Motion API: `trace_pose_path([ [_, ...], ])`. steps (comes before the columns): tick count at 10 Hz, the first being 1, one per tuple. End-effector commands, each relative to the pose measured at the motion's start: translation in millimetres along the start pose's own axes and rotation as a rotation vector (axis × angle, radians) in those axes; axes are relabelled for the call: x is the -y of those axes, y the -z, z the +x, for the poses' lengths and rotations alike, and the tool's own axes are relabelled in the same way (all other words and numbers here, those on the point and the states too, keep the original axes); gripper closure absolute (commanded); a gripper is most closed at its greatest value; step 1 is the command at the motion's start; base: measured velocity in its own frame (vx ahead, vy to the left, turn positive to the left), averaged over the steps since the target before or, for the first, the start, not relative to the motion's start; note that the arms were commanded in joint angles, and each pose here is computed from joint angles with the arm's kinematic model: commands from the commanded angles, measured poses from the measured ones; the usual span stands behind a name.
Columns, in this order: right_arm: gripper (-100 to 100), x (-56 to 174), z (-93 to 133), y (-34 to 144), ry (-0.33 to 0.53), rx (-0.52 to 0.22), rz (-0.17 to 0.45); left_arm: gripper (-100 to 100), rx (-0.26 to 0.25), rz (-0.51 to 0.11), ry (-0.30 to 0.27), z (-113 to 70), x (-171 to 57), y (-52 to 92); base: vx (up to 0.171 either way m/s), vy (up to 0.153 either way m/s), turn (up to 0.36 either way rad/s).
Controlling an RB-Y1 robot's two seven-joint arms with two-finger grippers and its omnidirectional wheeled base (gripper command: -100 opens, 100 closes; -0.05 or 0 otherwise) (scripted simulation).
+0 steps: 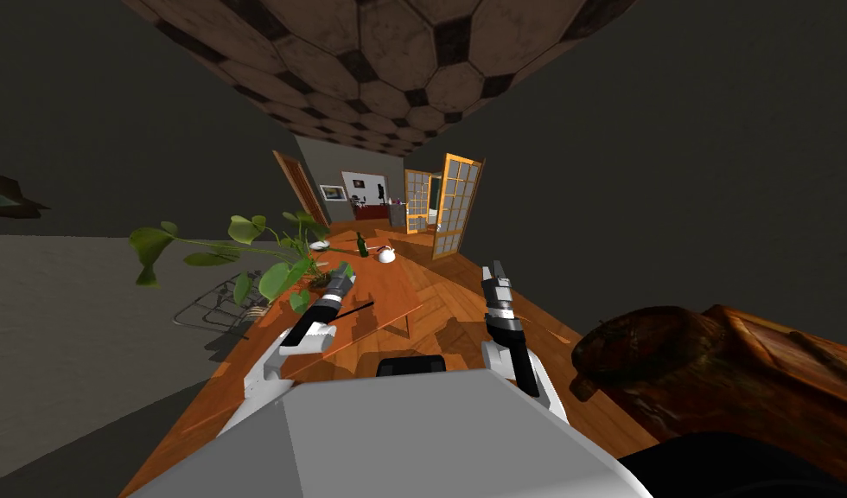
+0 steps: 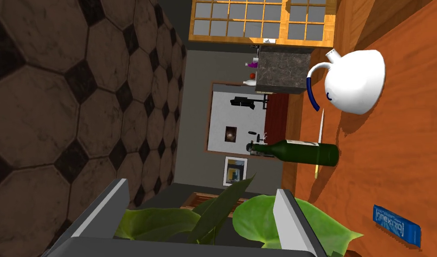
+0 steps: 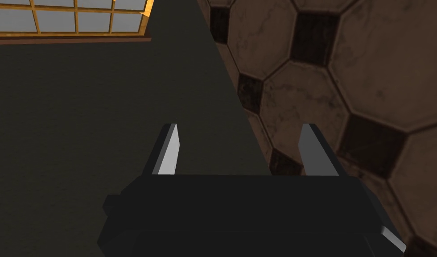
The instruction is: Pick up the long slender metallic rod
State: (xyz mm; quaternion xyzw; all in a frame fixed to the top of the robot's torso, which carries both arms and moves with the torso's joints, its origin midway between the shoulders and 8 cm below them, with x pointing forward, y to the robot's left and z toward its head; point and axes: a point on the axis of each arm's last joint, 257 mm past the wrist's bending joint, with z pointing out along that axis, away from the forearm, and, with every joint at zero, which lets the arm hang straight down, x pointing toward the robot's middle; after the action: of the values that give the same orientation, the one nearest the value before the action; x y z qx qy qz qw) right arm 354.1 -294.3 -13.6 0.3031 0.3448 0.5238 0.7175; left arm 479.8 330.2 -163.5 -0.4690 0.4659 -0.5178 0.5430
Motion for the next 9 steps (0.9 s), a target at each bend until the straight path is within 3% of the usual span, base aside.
trace_pose_path([
  [1,0,0,0,0.0,0.000,0.000,0.000,-100,0.005,-0.049,0.008,-5.2,-14,-3.4,-0.024,0.033,-0.072],
  [4,0,0,0,0.0,0.000,0.000,0.000,-100,0.021,-0.163,0.039,-22.4,-51,-13.7,-0.032,0.039,-0.114],
  [9,0,0,0,0.0,0.000,0.000,0.000,-100,0.053,-0.328,0.073,-44.0,-101,-15.7,-0.028,0.035,-0.088],
])
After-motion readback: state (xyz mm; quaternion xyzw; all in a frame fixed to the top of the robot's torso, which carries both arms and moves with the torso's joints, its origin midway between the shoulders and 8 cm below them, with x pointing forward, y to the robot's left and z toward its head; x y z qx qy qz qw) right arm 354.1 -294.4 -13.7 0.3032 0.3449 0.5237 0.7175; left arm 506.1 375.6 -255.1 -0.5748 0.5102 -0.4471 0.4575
